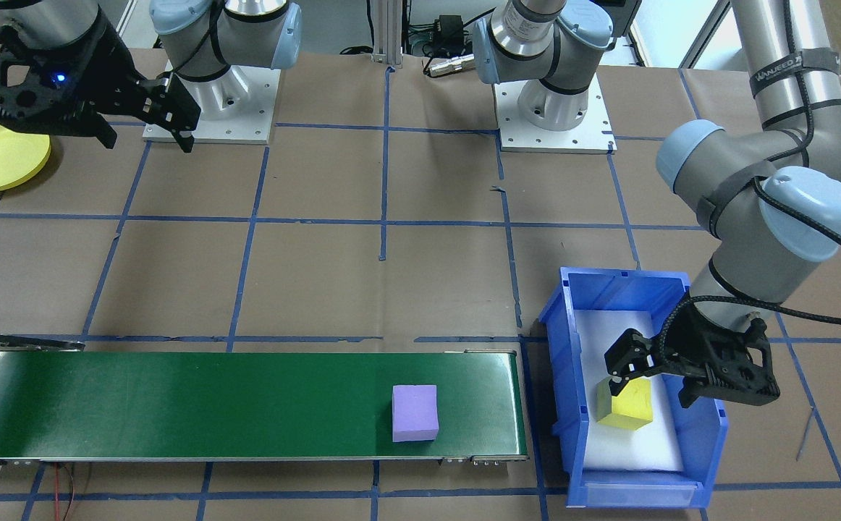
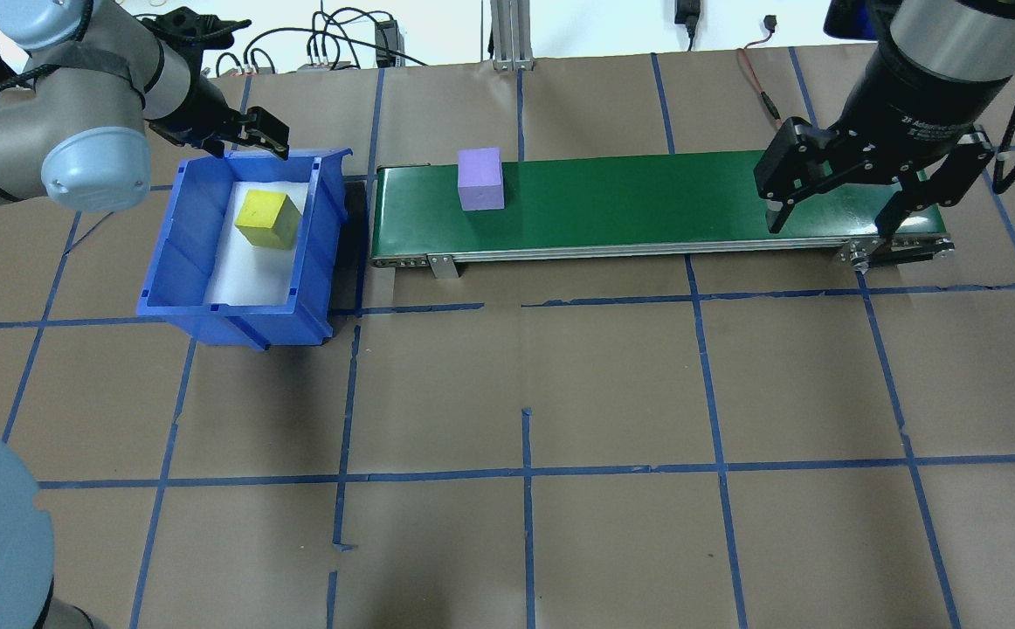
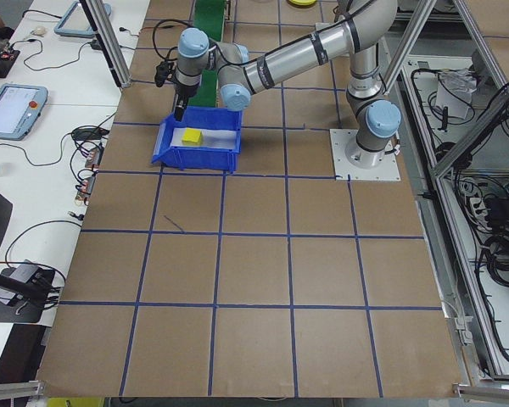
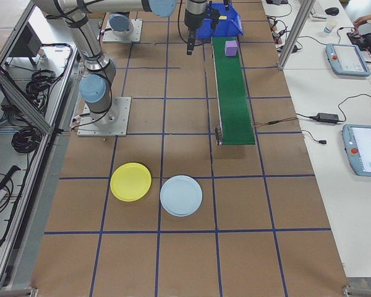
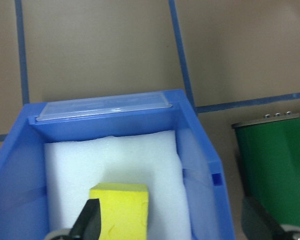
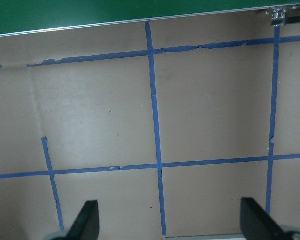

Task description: Move block left to right into plate

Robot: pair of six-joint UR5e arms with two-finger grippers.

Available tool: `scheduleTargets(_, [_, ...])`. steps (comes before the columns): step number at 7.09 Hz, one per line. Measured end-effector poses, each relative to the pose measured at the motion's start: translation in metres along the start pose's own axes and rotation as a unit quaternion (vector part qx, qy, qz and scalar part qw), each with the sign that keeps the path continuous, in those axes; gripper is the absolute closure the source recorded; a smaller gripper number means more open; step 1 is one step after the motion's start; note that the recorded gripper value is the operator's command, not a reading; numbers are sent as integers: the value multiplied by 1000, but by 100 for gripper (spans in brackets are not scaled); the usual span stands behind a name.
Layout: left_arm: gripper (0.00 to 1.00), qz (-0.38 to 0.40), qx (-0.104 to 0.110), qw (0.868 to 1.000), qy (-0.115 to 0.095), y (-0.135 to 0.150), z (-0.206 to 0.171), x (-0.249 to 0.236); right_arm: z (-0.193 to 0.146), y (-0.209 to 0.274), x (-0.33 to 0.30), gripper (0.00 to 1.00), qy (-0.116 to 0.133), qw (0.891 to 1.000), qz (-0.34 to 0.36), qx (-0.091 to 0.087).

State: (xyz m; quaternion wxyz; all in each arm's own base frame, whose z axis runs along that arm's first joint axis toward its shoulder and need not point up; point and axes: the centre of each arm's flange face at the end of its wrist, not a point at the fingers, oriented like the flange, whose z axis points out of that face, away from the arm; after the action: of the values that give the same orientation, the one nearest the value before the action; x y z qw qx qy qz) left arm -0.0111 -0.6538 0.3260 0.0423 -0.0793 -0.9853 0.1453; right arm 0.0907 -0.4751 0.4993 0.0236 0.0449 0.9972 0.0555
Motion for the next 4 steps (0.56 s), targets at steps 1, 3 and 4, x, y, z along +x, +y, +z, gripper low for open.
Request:
scheduleTargets(1, [0, 12, -10, 1000, 1, 3, 13, -9, 7, -25, 14, 0, -2, 1000, 13, -2])
scheduleTargets(3, [0, 15, -33, 999, 9, 11, 42, -16, 27, -86, 50, 0, -5, 1000, 30, 6])
scheduleTargets(4, [0, 13, -41, 999, 13, 13, 53, -18, 44, -111, 65, 0, -6, 1000, 27, 6])
